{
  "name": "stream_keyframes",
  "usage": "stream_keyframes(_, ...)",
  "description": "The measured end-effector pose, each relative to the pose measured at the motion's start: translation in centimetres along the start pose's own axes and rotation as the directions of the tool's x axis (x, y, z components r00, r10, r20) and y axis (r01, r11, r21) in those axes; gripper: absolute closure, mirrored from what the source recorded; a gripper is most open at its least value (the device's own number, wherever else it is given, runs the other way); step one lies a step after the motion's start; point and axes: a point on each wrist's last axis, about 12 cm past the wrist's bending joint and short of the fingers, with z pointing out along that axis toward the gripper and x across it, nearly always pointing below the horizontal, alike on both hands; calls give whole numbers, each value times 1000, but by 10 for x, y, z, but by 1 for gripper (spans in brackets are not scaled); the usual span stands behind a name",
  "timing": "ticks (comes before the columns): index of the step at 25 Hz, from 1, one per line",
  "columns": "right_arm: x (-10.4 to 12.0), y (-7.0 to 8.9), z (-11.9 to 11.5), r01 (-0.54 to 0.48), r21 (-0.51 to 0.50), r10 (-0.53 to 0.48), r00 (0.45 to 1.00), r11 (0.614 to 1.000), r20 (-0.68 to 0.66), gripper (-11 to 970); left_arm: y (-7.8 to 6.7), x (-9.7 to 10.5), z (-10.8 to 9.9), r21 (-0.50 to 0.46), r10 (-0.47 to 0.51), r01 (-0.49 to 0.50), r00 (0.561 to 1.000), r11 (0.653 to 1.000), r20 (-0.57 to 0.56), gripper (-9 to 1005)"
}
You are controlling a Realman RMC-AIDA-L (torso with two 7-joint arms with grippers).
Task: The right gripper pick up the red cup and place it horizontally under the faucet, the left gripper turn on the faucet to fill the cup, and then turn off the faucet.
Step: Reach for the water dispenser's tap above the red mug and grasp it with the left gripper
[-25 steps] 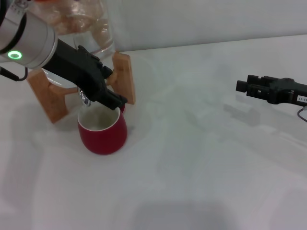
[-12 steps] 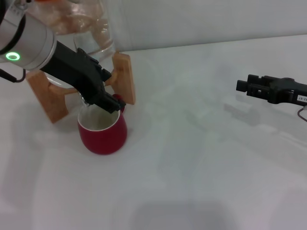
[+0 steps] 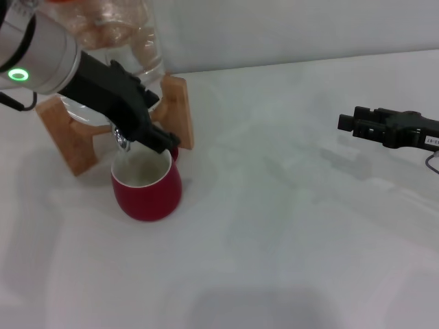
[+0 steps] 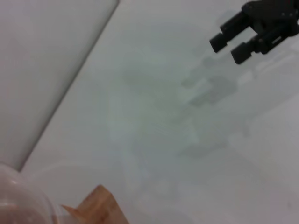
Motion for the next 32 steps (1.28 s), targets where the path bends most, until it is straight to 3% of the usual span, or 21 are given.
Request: stream_keyframes(32, -1, -2, -2, -1, 11, 1, 1000, 1000, 8, 356, 0, -7, -4, -38, 37, -37, 999, 999, 9, 199)
